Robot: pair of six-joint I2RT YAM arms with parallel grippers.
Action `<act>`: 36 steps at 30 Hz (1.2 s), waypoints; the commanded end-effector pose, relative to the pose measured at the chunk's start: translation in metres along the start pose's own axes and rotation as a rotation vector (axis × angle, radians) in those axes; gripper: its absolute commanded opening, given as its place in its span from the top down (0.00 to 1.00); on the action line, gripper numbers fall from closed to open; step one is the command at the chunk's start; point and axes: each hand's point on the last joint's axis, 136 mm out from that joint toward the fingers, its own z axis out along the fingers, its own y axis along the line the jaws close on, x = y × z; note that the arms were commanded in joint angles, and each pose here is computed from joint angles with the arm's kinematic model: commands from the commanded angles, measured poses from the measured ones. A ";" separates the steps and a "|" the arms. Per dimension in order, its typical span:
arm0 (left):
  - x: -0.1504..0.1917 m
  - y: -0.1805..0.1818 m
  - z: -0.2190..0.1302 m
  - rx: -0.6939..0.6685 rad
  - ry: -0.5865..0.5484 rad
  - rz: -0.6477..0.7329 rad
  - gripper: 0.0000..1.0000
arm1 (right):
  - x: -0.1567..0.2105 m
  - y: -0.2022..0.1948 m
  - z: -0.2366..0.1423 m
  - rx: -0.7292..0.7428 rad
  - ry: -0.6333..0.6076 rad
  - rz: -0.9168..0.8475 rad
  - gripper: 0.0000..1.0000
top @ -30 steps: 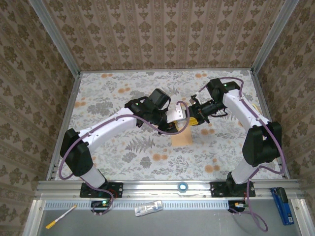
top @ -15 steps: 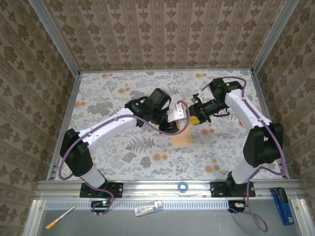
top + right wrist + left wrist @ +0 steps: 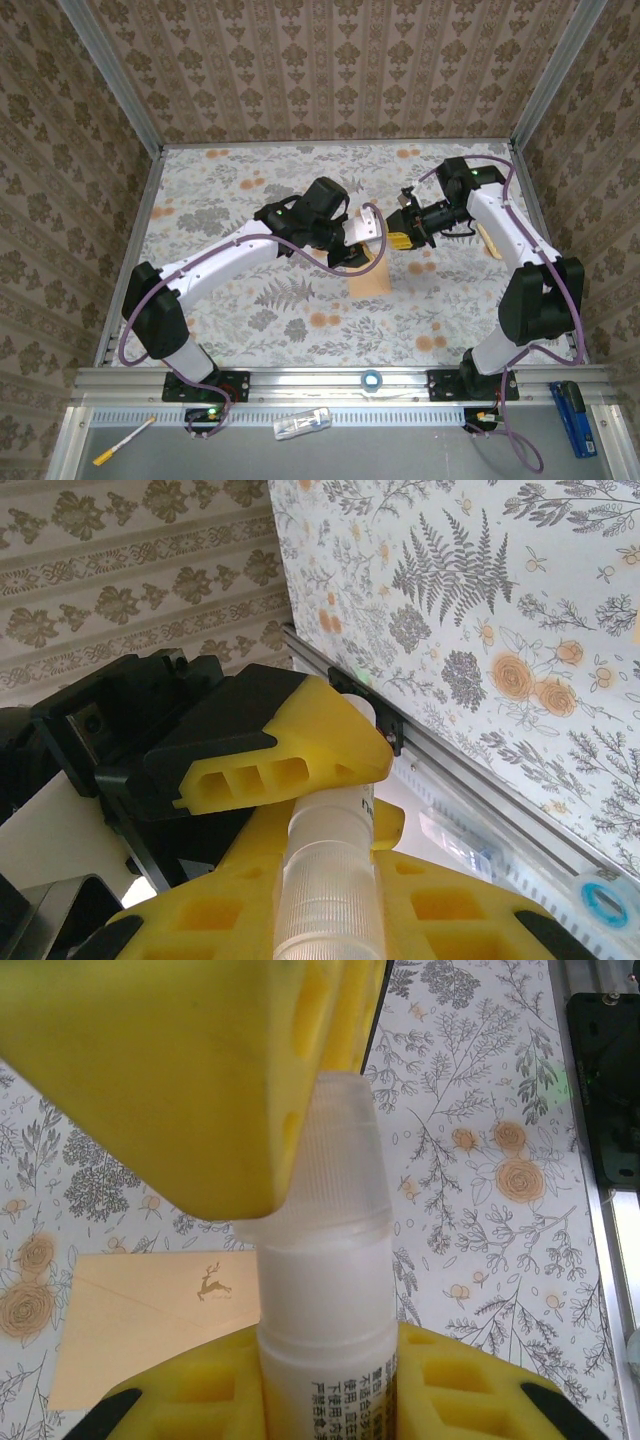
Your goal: Place the letter into the envelope and seal it
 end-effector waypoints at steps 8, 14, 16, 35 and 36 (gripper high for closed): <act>-0.062 0.005 -0.025 -0.043 -0.192 0.133 1.00 | 0.002 -0.002 -0.008 0.013 -0.026 0.021 0.74; -0.059 0.004 -0.021 -0.029 -0.181 0.125 1.00 | -0.003 -0.002 -0.010 0.020 -0.031 0.016 0.74; -0.058 0.003 -0.020 -0.023 -0.178 0.122 1.00 | -0.004 0.000 -0.011 0.020 -0.033 0.013 0.74; -0.052 0.001 -0.011 0.008 -0.156 0.111 1.00 | -0.009 0.014 -0.019 0.003 -0.063 -0.012 0.74; -0.051 0.001 -0.011 0.009 -0.155 0.109 1.00 | -0.009 0.014 -0.019 0.004 -0.064 -0.010 0.74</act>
